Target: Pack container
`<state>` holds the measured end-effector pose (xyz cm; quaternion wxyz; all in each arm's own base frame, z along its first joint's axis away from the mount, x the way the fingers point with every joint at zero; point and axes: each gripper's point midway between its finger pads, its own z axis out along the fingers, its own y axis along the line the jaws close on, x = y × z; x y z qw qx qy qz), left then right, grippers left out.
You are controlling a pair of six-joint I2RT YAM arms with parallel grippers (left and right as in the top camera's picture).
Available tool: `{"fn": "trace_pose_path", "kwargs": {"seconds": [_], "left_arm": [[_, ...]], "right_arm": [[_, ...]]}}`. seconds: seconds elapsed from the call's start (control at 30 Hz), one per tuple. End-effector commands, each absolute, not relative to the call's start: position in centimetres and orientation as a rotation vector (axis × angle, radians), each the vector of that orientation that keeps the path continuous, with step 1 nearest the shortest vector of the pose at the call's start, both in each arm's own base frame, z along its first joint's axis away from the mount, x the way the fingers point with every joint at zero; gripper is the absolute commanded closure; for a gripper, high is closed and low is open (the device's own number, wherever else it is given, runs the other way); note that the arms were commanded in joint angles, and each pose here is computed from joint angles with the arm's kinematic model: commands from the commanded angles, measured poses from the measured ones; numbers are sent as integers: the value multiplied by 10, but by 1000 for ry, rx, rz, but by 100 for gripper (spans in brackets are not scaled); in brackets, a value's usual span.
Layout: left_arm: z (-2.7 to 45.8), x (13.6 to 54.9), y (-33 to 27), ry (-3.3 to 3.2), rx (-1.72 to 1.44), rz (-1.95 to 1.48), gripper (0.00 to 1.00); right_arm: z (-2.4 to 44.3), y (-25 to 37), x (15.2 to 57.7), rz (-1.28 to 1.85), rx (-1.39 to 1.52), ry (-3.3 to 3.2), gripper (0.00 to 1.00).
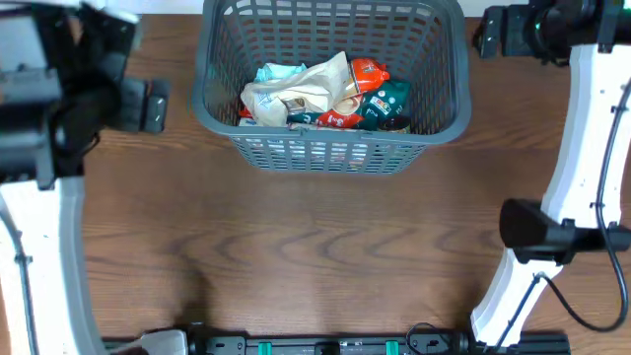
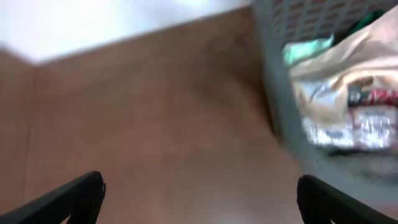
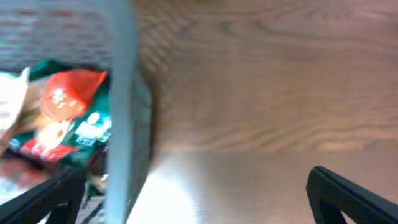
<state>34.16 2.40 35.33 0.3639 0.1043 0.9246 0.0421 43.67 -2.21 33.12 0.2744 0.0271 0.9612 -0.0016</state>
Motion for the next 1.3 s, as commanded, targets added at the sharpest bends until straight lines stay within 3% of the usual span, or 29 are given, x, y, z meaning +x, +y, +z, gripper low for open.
{"fn": "trace_pose_path", "kwargs": {"seconds": [0.0, 0.23, 0.37, 0.77, 1.27], "left_arm": [[362, 323, 34, 2365, 131, 119, 1], [347, 291, 30, 2350, 99, 108, 1], [317, 284, 29, 2338, 106, 113, 1], [223, 277, 4, 2237, 233, 42, 1], [222, 256, -29, 2107, 400, 14, 1]], "right_arm": [[365, -24, 407, 12, 192, 2516, 1], [413, -2, 364, 78, 198, 2395, 1], [412, 10, 334, 62, 152, 2422, 1], [327, 37, 286, -56, 95, 2618, 1], [236, 53, 235, -37, 16, 2514, 1]]}}
